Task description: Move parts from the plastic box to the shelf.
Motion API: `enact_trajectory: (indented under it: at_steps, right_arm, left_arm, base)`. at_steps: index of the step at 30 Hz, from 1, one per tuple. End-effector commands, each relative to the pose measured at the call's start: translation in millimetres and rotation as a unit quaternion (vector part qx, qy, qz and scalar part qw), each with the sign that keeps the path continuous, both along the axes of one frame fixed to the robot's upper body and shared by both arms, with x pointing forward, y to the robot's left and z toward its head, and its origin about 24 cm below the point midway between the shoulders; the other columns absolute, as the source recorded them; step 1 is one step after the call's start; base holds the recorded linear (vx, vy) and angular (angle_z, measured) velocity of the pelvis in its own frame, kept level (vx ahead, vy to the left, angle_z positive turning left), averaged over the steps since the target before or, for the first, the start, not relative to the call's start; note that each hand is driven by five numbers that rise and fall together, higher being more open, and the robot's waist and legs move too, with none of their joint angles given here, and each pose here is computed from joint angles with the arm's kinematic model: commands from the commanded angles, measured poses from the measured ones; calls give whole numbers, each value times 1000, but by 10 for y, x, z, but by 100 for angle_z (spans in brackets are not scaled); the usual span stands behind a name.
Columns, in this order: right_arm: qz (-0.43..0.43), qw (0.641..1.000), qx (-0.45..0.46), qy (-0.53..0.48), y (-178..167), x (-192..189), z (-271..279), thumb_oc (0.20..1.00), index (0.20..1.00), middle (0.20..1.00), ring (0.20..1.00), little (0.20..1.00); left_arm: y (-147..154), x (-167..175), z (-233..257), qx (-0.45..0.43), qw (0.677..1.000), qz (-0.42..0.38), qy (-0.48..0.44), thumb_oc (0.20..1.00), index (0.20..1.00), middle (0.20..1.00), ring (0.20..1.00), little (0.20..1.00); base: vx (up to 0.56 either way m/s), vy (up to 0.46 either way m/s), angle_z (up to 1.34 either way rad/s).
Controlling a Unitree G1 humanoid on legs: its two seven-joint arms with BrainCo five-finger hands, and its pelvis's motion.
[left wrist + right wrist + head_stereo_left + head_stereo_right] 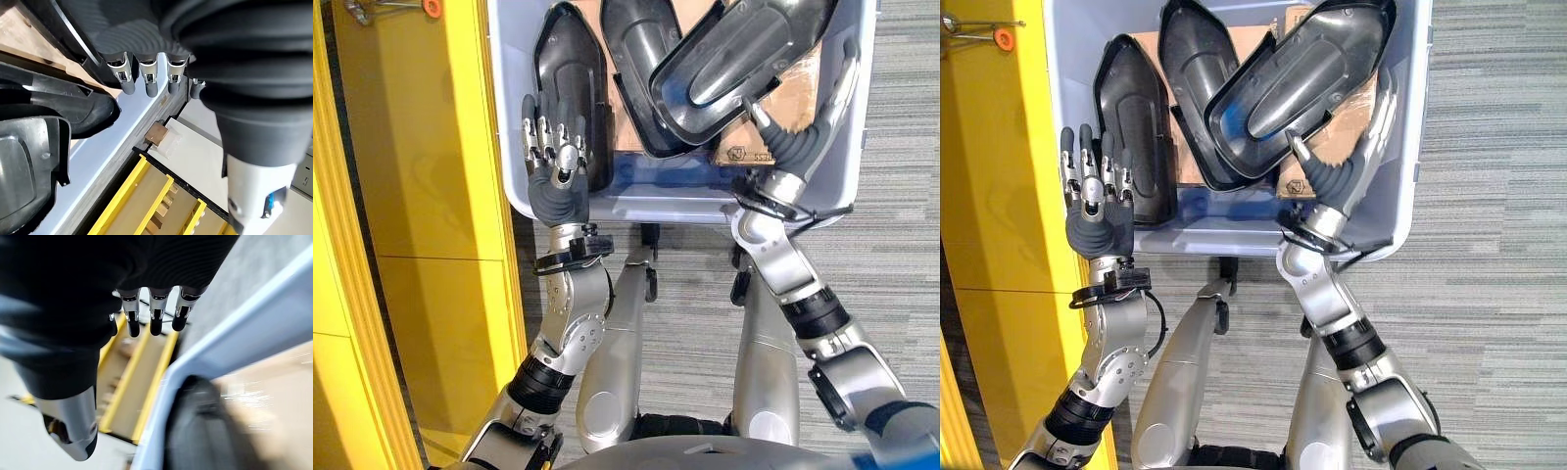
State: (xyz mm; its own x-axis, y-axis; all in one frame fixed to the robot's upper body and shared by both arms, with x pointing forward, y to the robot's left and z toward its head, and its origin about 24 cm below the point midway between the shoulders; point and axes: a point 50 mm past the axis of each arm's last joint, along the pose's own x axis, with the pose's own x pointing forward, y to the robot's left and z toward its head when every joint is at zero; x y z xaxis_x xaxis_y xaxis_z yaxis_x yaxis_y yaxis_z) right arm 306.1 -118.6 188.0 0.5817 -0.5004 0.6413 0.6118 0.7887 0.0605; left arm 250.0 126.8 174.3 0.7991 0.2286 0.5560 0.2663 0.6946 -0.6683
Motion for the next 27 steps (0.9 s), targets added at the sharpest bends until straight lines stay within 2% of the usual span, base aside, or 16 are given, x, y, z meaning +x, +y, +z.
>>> enact_trajectory:
  at_steps: [1, 4, 8, 10, 17, 27]
  right_arm:
    - [78, 995, 61, -33, 61, -35, 182, 1000, 1000, 1000, 1000, 1000]
    - [150, 982, 105, 44, 146, 31, -19, 1000, 1000, 1000, 1000, 1000]
    - [223, 947, 180, 145, 245, 99, -403, 1000, 1000, 1000, 1000, 1000]
    - [238, 939, 194, 153, 261, 105, -465, 1000, 1000, 1000, 1000, 1000]
    - [240, 950, 170, 109, 239, 128, -363, 1000, 1000, 1000, 1000, 1000]
    - [271, 919, 253, 132, 239, 154, -409, 1000, 1000, 1000, 1000, 1000]
  left_arm:
    - [61, -250, 215, -23, 996, 17, -88, 1000, 1000, 1000, 1000, 1000]
    - [76, -250, 201, -15, 996, 28, -88, 1000, 1000, 1000, 1000, 1000]
    - [95, -273, 163, 27, 994, 56, -93, 1000, 1000, 1000, 1000, 1000]
    - [121, -282, 182, 40, 992, 67, -104, 1000, 1000, 1000, 1000, 1000]
    - [197, -288, 238, 50, 988, 85, -121, 1000, 1000, 1000, 1000, 1000]
    - [139, -303, 250, 69, 986, 73, -130, 1000, 1000, 1000, 1000, 1000]
  base:
    - [-29, 27, -9]
    - [-15, 2, -5]
    - [16, -54, 2]
    - [18, -71, 3]
    - [6, -26, 3]
    - [0, 0, 1]
